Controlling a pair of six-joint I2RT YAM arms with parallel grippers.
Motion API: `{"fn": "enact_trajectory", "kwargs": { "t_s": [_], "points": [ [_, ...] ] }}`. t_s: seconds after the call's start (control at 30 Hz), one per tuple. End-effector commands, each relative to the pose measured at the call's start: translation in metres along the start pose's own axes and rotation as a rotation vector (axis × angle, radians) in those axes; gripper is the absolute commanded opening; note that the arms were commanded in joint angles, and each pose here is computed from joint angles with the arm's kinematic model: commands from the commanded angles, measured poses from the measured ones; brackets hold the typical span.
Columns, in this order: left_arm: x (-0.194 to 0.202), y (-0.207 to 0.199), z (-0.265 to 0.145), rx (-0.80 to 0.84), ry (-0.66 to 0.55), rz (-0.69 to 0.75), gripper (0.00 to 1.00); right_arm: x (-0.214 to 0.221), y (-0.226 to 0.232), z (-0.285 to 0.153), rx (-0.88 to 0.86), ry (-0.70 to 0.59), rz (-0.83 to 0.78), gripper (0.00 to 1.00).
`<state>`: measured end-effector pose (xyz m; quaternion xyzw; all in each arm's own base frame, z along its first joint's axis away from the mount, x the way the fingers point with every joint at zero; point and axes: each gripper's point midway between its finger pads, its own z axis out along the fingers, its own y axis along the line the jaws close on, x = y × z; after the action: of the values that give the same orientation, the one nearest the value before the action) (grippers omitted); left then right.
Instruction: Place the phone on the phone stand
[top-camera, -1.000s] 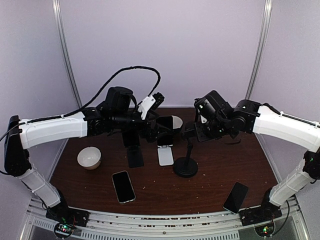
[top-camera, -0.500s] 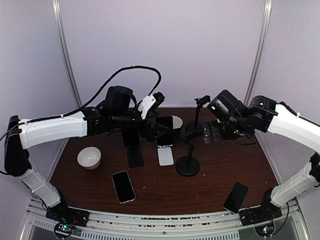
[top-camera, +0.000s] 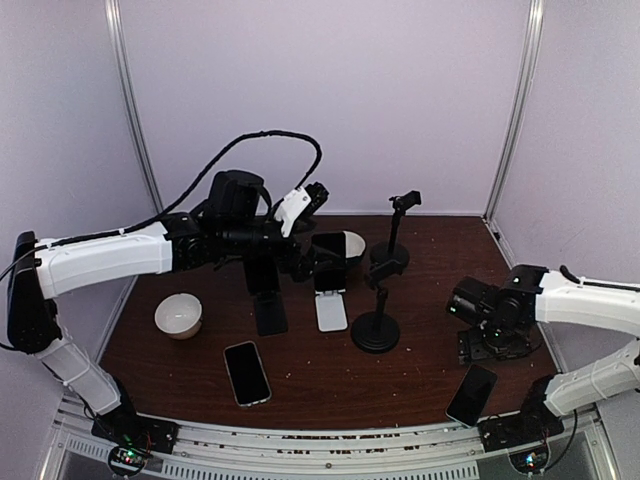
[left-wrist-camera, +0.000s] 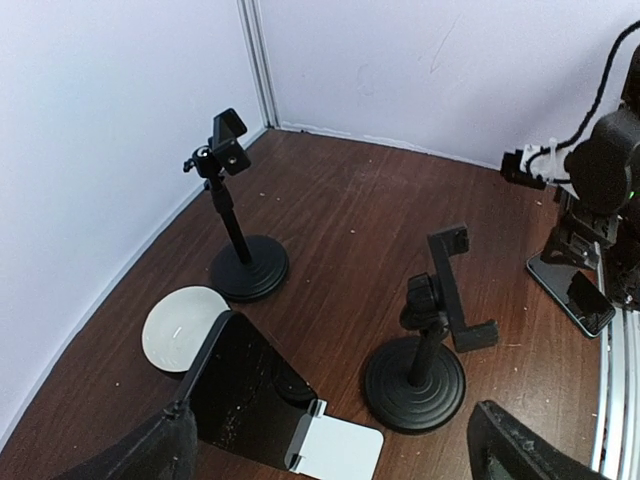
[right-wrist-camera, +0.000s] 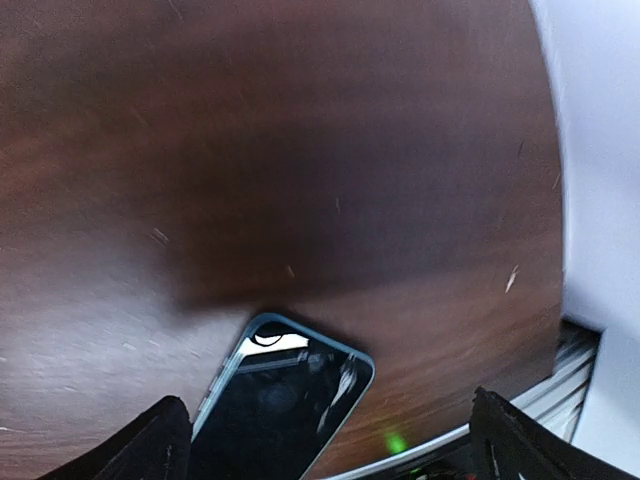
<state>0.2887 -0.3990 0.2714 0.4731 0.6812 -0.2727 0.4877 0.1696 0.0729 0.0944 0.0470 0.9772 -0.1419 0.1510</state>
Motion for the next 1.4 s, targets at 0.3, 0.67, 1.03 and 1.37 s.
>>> {"fn": "enact_trajectory", "kwargs": {
  "t_s": [0.3, 0.67, 1.03, 1.37],
  "points": [
    [-0.008, 0.009, -0.008, -0.061, -0.028, 0.071, 0.98, 0.051, 0.025, 0.057, -0.170, 0.198, 0.433, 1.00],
    [-0.004, 0.012, -0.003, -0.068, -0.012, 0.082, 0.98, 0.093, 0.014, 0.065, -0.168, 0.320, 0.445, 1.00],
    [-0.001, 0.014, -0.001, -0.073, 0.005, 0.087, 0.98, 0.073, 0.025, 0.067, -0.132, 0.288, 0.270, 0.83],
    [0.002, 0.016, -0.001, -0.087, 0.023, 0.097, 0.98, -0.005, 0.076, 0.053, -0.215, 0.143, 0.070, 0.75]
  ]
}}
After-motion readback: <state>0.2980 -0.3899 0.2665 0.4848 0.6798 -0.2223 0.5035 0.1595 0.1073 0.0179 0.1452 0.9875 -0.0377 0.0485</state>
